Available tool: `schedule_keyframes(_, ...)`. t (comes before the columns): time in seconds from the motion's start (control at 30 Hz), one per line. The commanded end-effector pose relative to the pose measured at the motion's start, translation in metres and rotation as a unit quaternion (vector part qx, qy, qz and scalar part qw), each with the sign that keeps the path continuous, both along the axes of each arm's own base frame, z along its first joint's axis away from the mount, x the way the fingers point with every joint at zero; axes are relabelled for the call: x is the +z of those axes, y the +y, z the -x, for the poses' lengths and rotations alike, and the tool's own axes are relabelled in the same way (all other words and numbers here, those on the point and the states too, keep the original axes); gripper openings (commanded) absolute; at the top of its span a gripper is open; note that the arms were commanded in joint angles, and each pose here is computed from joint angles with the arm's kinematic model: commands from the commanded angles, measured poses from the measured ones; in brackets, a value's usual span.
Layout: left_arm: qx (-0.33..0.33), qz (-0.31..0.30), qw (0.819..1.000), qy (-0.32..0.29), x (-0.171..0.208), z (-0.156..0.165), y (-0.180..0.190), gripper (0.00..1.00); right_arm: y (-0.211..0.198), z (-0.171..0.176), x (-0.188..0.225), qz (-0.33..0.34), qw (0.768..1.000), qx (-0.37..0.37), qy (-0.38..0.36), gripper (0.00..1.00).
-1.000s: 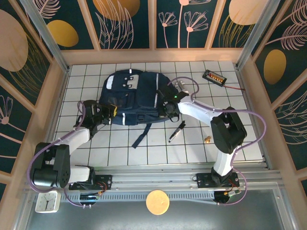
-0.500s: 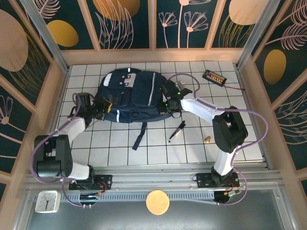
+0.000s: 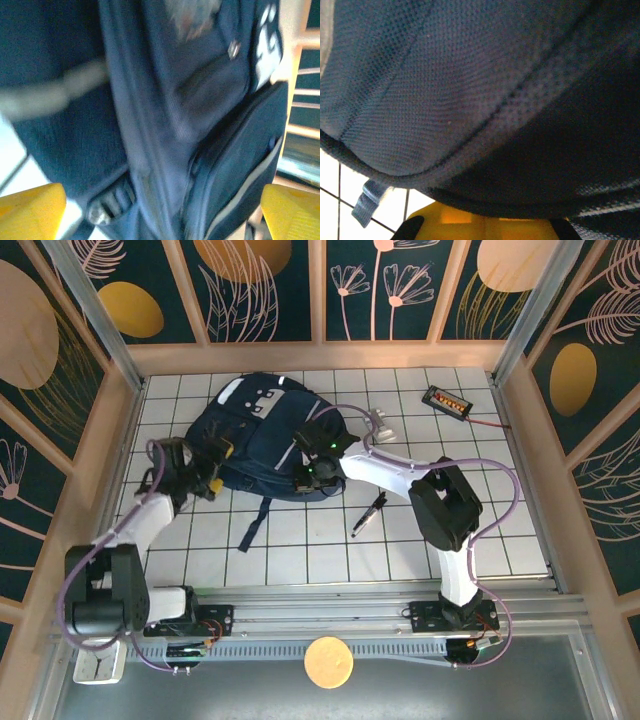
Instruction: Pack books, pencil case, and school supplies into a backpack
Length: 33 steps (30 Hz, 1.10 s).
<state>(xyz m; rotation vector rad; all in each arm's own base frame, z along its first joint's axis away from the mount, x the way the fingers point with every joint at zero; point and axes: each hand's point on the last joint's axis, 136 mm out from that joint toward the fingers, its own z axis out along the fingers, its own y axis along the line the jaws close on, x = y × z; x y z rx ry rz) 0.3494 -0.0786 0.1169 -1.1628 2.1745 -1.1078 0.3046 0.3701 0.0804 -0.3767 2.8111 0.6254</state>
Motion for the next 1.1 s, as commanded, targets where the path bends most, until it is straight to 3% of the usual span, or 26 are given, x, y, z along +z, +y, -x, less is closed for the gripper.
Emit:
schedule_keyframes(0.0,0.012,0.069,0.998,0.0,0.001,0.008,-0.034,0.99,0.014,-0.006,0.015,-0.034,0.999,-0.001,-0.003,0.0)
schedule_keyframes(0.27,-0.015,0.101,0.995,-0.011,0.004,-0.013,-0.089,0.98,0.013,0.007,0.013,-0.031,0.999,0.01,-0.001,0.0)
schedule_keyframes(0.33,-0.013,0.103,0.995,-0.004,-0.004,-0.015,-0.092,0.93,0.013,0.007,0.014,-0.032,0.999,0.011,-0.002,0.0)
schedule_keyframes(0.43,-0.006,0.112,0.994,-0.001,-0.012,-0.015,-0.094,0.71,0.015,0.008,0.015,-0.033,0.999,0.012,-0.002,0.0)
schedule_keyframes(0.53,-0.006,0.099,0.995,-0.003,-0.015,-0.015,-0.092,0.34,0.014,0.01,0.012,-0.031,0.999,0.013,-0.001,0.0)
schedule_keyframes(0.6,-0.02,0.086,0.996,-0.009,-0.014,-0.015,-0.092,0.0,0.01,0.011,0.01,-0.022,1.0,0.011,-0.001,0.0)
schedule_keyframes(0.83,-0.126,-0.025,0.992,-0.013,-0.016,0.006,-0.076,0.0,-0.038,0.01,0.005,0.027,1.0,-0.006,-0.007,0.0)
schedule_keyframes(0.97,-0.219,-0.092,0.971,-0.003,-0.023,0.029,-0.06,0.0,-0.068,-0.004,0.005,0.047,0.999,0.003,-0.024,0.0)
schedule_keyframes(1.07,-0.279,-0.145,0.949,0.005,-0.026,0.045,-0.05,0.0,-0.073,-0.022,0.013,0.059,0.995,0.049,-0.063,0.0)
